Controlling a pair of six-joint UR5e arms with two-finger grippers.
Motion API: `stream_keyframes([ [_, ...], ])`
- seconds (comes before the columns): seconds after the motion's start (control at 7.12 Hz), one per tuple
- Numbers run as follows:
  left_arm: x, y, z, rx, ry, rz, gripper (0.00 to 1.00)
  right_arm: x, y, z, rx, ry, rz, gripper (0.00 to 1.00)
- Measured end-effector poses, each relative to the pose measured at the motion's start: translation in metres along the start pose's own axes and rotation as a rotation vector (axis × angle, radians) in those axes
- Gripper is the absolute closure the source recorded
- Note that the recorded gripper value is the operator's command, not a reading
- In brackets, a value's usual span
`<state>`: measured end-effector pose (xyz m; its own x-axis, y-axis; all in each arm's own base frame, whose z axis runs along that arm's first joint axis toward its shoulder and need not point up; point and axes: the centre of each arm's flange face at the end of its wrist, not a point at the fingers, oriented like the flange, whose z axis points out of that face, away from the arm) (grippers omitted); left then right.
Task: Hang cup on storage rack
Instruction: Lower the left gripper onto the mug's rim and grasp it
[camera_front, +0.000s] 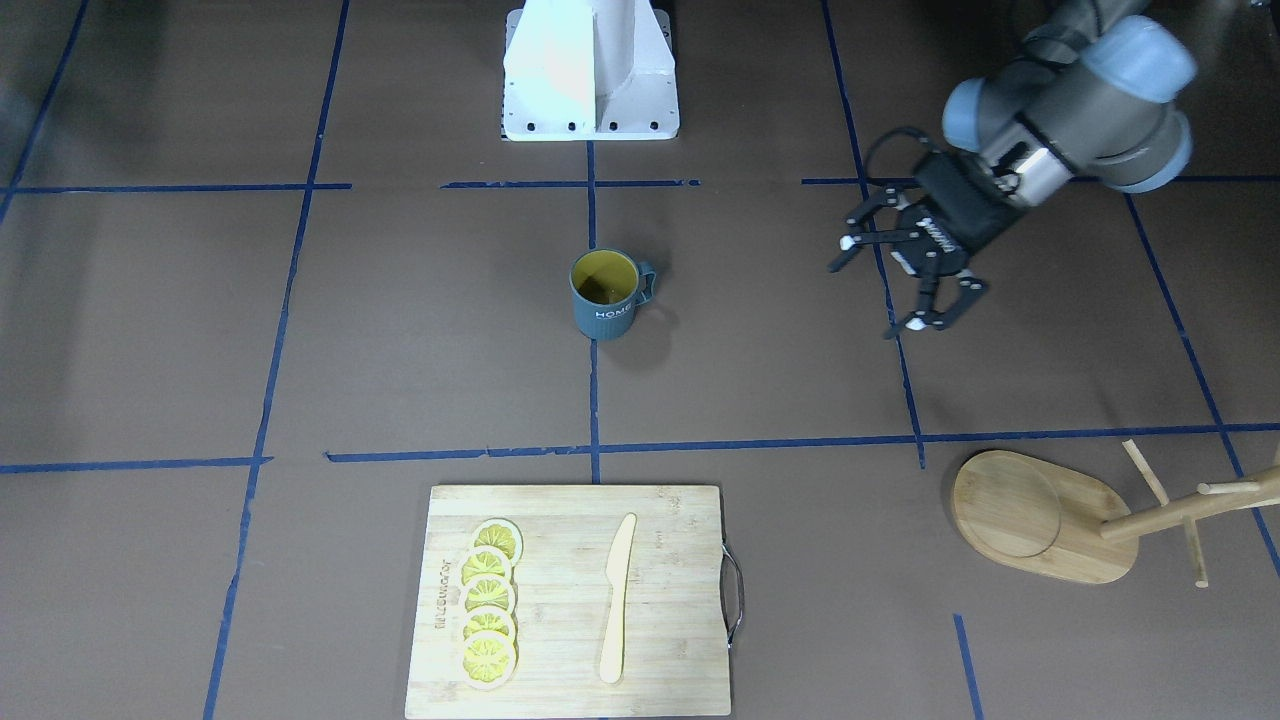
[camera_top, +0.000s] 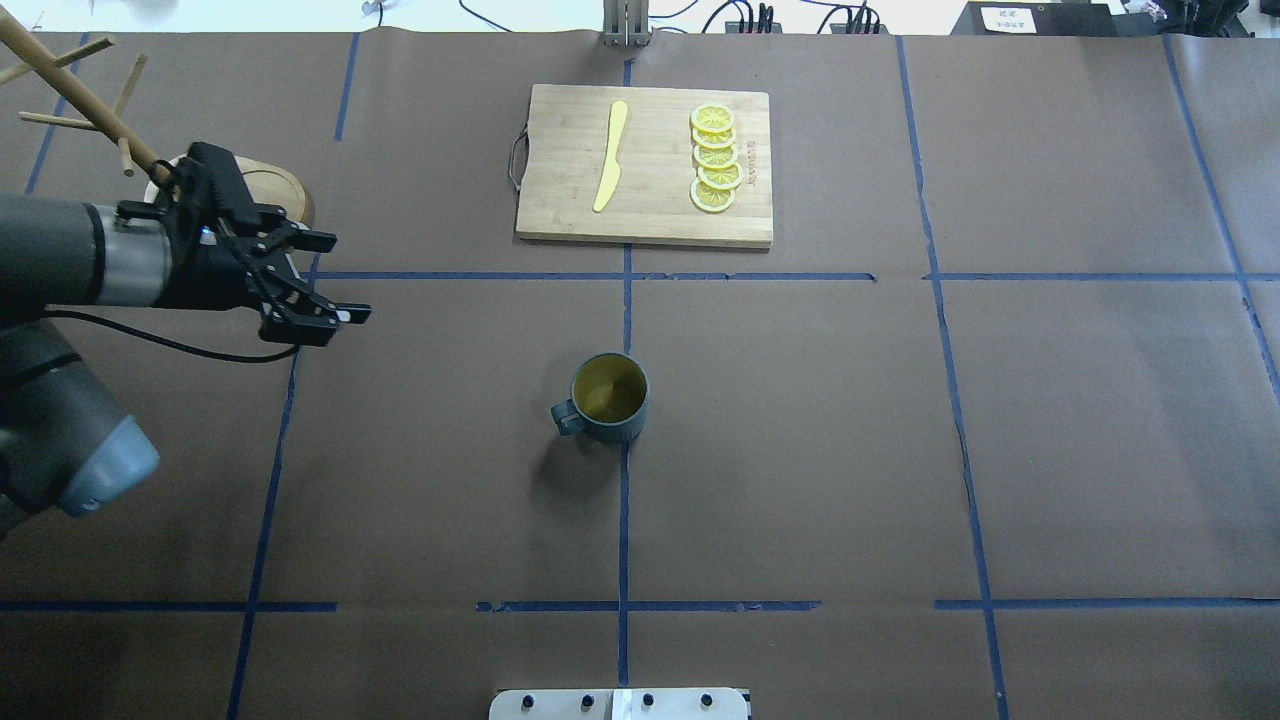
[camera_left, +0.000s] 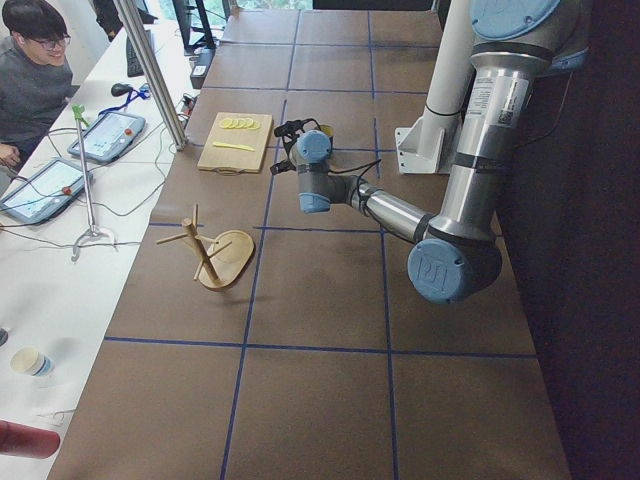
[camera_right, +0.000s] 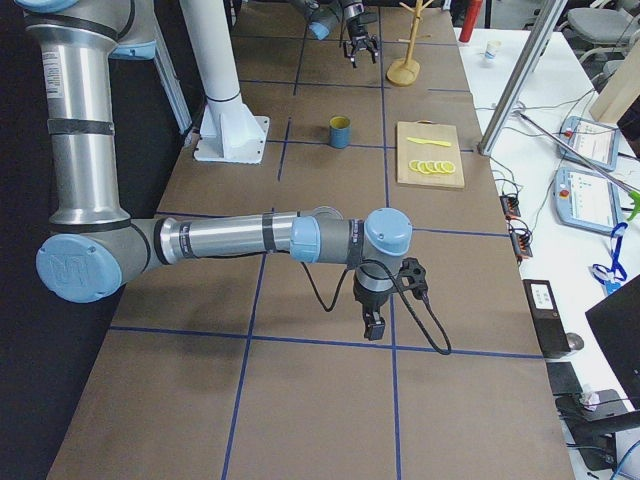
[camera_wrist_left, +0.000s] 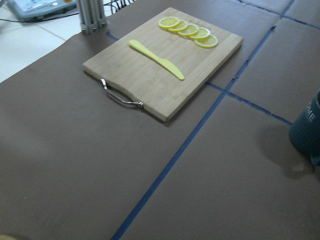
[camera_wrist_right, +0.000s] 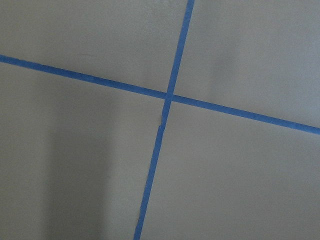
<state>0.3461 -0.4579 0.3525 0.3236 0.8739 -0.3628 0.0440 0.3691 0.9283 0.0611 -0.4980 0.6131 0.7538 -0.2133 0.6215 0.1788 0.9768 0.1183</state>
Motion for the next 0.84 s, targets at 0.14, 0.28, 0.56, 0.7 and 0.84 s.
stream_keyframes([
  [0.14, 0.036, -0.002, 0.039, 0.032, 0.019, 0.024, 0.00, 0.000, -0.001, 0.000, 0.001, -0.001, -0.001, 0.00],
  [0.28, 0.067, -0.004, 0.069, 0.046, 0.047, 0.035, 0.00, -0.001, -0.001, -0.001, 0.002, -0.001, -0.002, 0.00],
  [0.56, 0.111, -0.005, 0.110, 0.055, 0.090, 0.044, 0.00, -0.002, -0.002, -0.002, 0.004, -0.001, -0.002, 0.00],
  [0.7, 0.129, -0.003, 0.125, 0.065, 0.088, 0.046, 0.00, -0.002, -0.004, -0.003, 0.006, -0.001, -0.004, 0.00],
  [0.84, 0.139, 0.001, 0.138, 0.073, 0.079, 0.046, 0.00, -0.003, -0.006, -0.004, 0.008, 0.000, -0.006, 0.00],
])
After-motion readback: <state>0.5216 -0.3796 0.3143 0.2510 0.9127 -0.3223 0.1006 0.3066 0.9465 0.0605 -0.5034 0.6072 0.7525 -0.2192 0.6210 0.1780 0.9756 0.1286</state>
